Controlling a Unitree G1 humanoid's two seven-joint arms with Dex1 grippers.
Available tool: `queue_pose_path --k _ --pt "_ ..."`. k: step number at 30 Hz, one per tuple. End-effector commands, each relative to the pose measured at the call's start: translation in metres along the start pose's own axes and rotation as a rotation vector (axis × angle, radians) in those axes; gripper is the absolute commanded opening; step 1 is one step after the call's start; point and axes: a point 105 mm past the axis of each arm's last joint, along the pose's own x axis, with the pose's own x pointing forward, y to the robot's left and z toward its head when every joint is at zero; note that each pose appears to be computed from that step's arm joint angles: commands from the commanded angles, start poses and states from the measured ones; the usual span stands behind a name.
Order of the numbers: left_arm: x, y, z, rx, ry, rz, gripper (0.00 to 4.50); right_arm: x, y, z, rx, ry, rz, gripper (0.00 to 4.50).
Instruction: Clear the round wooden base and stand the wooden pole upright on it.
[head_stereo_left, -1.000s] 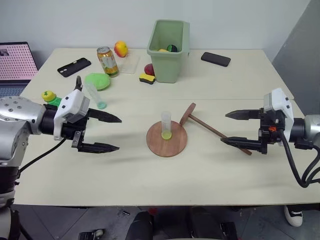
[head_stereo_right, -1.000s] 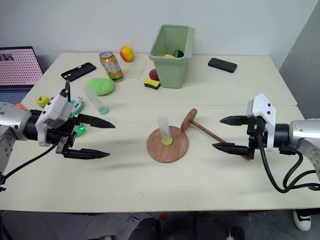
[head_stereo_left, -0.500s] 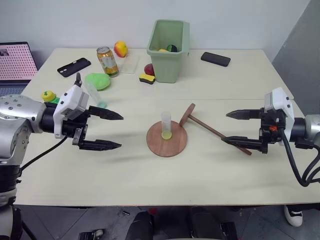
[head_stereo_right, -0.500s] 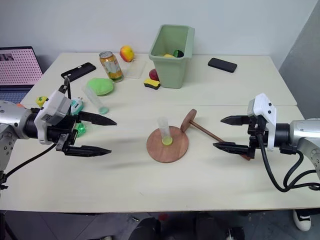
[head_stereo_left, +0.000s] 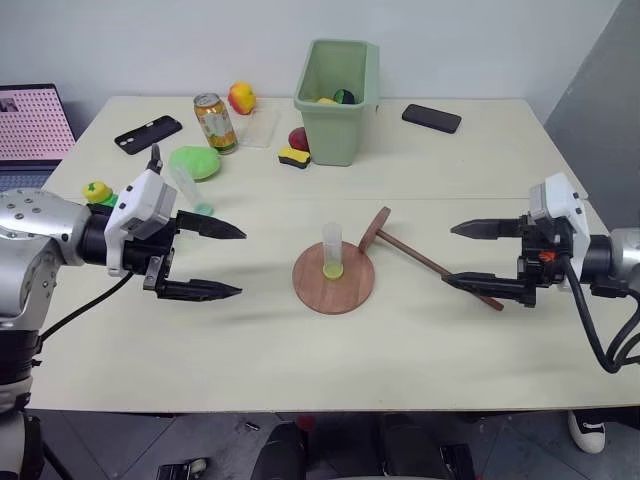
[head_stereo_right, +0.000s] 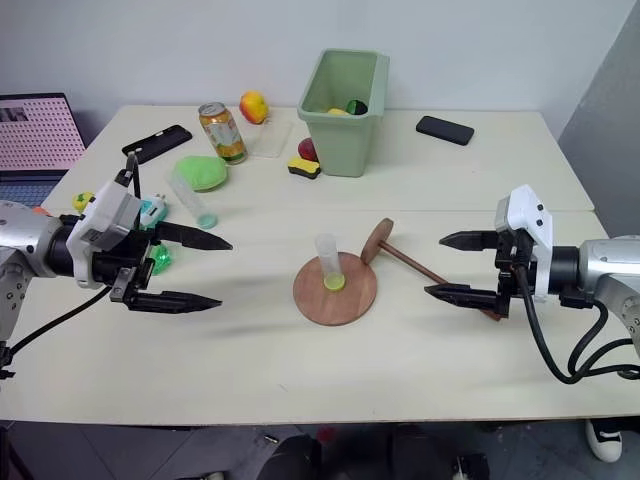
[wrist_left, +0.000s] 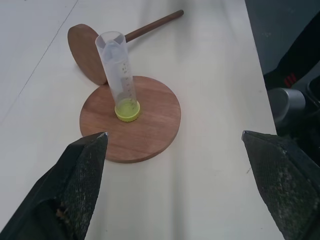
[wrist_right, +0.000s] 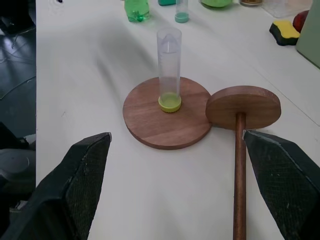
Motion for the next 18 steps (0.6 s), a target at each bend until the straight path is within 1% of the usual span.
queue_pose_path --k 1,3,5,7,10,12,15,18 --pt "0.006 0.010 0.005 0.073 -0.004 0.050 4.50 -0.005 0.004 0.021 -0.057 -0.054 0.001 4.42" --pt "0.020 0.015 0.008 0.094 -0.040 0.058 4.50 -0.003 0.007 0.025 -0.063 -0.070 0.017 4.42" --pt "0.041 0.024 0.015 0.085 -0.118 0.088 4.50 0.002 0.012 0.031 -0.075 -0.088 0.044 4.42" --pt "0.060 0.028 0.016 0.093 -0.151 0.088 4.50 0.006 0.018 0.037 -0.087 -0.106 0.073 4.42" --pt "0.081 0.029 0.009 0.097 -0.157 0.073 4.50 0.011 0.021 0.043 -0.099 -0.129 0.082 4.42" --pt "0.090 0.032 0.006 0.090 -0.157 0.075 4.50 0.012 0.021 0.045 -0.098 -0.138 0.079 4.42" --pt "0.110 0.039 0.009 0.078 -0.206 0.088 4.50 0.014 0.022 0.045 -0.097 -0.146 0.073 4.42" --pt "0.120 0.049 0.012 0.074 -0.233 0.125 4.50 0.014 0.022 0.048 -0.097 -0.157 0.070 4.42"
